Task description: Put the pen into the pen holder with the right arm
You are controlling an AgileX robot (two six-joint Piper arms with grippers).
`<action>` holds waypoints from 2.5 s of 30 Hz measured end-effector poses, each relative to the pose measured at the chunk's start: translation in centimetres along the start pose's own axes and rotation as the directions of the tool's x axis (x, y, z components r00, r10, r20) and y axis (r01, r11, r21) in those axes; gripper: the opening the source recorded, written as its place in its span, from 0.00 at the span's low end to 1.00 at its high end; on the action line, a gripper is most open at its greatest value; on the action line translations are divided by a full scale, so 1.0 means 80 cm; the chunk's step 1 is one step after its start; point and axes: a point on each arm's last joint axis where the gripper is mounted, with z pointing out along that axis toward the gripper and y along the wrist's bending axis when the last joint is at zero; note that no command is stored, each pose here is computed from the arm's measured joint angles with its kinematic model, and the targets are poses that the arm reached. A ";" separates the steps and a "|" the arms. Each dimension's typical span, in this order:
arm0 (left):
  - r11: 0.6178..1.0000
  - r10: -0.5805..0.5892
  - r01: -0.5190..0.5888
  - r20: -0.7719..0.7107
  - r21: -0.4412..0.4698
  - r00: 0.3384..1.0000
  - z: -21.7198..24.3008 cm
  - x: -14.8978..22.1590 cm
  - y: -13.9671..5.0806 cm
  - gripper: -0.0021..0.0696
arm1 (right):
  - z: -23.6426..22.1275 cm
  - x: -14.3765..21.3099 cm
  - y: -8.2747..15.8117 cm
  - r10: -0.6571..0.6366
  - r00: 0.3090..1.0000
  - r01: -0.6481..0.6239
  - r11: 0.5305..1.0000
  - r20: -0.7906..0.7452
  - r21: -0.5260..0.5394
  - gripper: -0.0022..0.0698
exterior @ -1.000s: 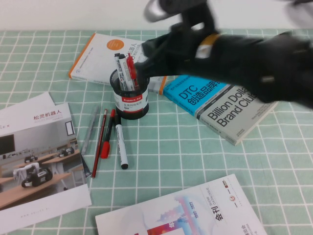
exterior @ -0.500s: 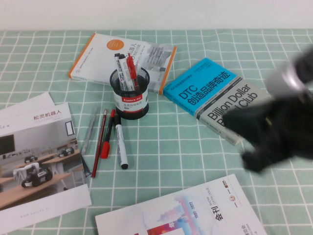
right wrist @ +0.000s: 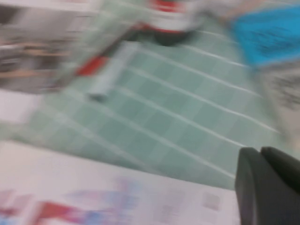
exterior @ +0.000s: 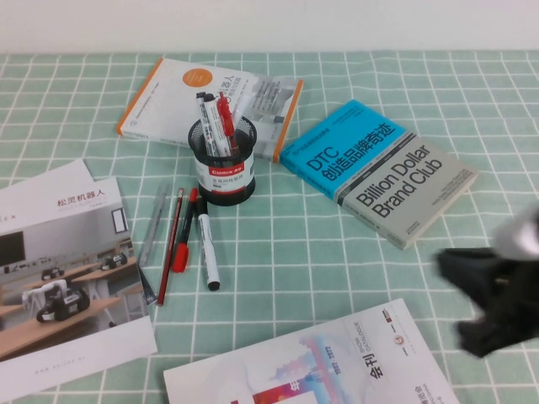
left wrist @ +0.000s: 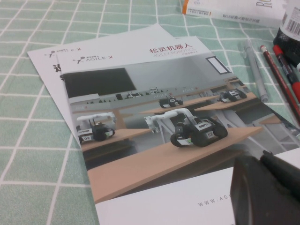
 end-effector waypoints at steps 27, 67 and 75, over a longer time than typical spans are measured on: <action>1.000 0.000 0.000 0.000 0.000 1.000 0.000 0.000 0.000 0.02 | -0.091 0.185 -0.043 -0.024 0.913 -0.174 0.880 0.408 0.442 0.00; 1.000 0.000 0.000 0.000 0.000 1.000 0.000 0.000 0.000 0.02 | -0.084 0.205 -0.040 0.057 0.965 -0.165 0.888 0.255 0.428 0.00; 1.000 0.000 0.000 0.000 0.000 1.000 0.000 0.000 0.000 0.02 | -0.084 0.205 -0.040 0.057 0.965 -0.165 0.888 0.255 0.428 0.00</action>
